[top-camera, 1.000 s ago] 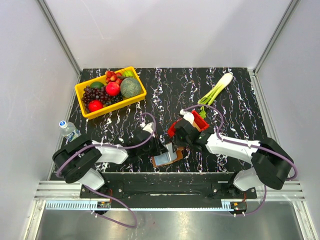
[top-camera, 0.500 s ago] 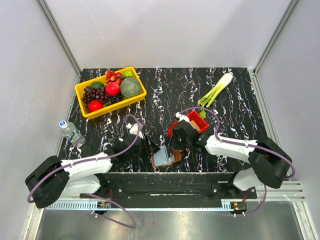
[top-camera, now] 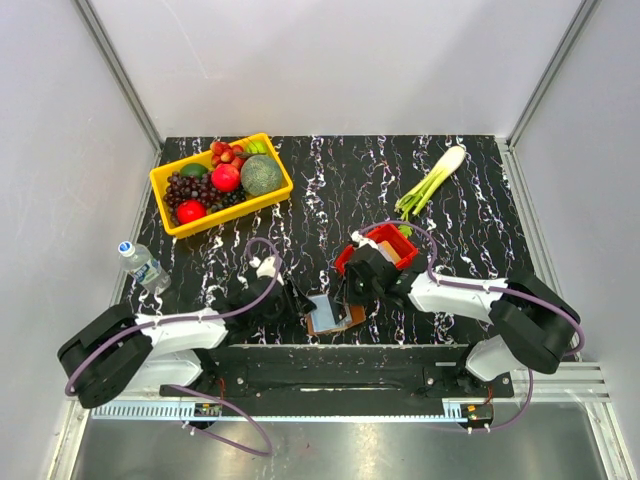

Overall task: Put the credit cards into the card holder
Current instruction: Insert the credit card into the card holder.

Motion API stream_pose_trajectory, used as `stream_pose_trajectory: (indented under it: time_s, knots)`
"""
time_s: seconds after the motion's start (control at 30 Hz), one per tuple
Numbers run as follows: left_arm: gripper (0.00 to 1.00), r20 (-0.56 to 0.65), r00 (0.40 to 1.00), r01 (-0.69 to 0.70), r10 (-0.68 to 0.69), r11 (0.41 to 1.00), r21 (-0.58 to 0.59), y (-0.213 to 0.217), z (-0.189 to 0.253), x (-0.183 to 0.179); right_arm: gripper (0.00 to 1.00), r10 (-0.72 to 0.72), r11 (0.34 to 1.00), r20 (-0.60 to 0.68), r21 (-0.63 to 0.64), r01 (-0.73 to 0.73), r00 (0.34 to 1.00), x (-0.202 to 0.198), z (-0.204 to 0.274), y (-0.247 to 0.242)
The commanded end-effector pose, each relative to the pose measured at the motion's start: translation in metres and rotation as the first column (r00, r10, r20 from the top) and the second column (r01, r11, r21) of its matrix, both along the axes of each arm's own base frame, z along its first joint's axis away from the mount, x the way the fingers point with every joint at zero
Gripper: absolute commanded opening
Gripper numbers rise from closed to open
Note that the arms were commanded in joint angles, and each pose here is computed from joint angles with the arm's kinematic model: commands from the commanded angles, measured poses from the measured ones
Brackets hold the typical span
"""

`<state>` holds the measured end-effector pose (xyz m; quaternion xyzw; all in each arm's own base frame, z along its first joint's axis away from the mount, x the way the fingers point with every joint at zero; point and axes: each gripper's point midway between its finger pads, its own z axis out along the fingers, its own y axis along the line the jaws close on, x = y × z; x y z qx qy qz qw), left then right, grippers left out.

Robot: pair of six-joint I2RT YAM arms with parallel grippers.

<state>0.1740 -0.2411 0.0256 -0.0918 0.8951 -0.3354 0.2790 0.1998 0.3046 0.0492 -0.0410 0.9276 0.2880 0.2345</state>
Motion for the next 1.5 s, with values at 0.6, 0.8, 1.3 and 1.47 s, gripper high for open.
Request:
stream_pose_trajectory:
  time_s: [0.6,0.8,1.3,1.47]
  knots:
    - [0.00,-0.043,0.994,0.102,-0.105,0.993,-0.062,-0.030,-0.008,-0.005,0.00,-0.043,0.999,-0.024,-0.015,0.043,0.999,0.001,-0.012,-0.010]
    - [0.00,-0.024,0.996,0.083,-0.085,0.994,-0.065,-0.030,-0.005,0.000,0.00,-0.038,0.999,0.004,0.001,0.038,0.999,0.005,-0.003,-0.009]
    - [0.00,0.041,0.997,0.061,-0.063,0.996,0.063,-0.024,0.007,0.021,0.00,-0.069,0.990,0.180,-0.112,0.090,0.981,0.024,0.041,-0.047]
    - [0.00,0.044,0.997,0.062,-0.065,0.995,0.073,-0.022,0.006,0.021,0.00,-0.030,0.978,0.162,-0.197,0.063,0.986,0.018,0.027,-0.059]
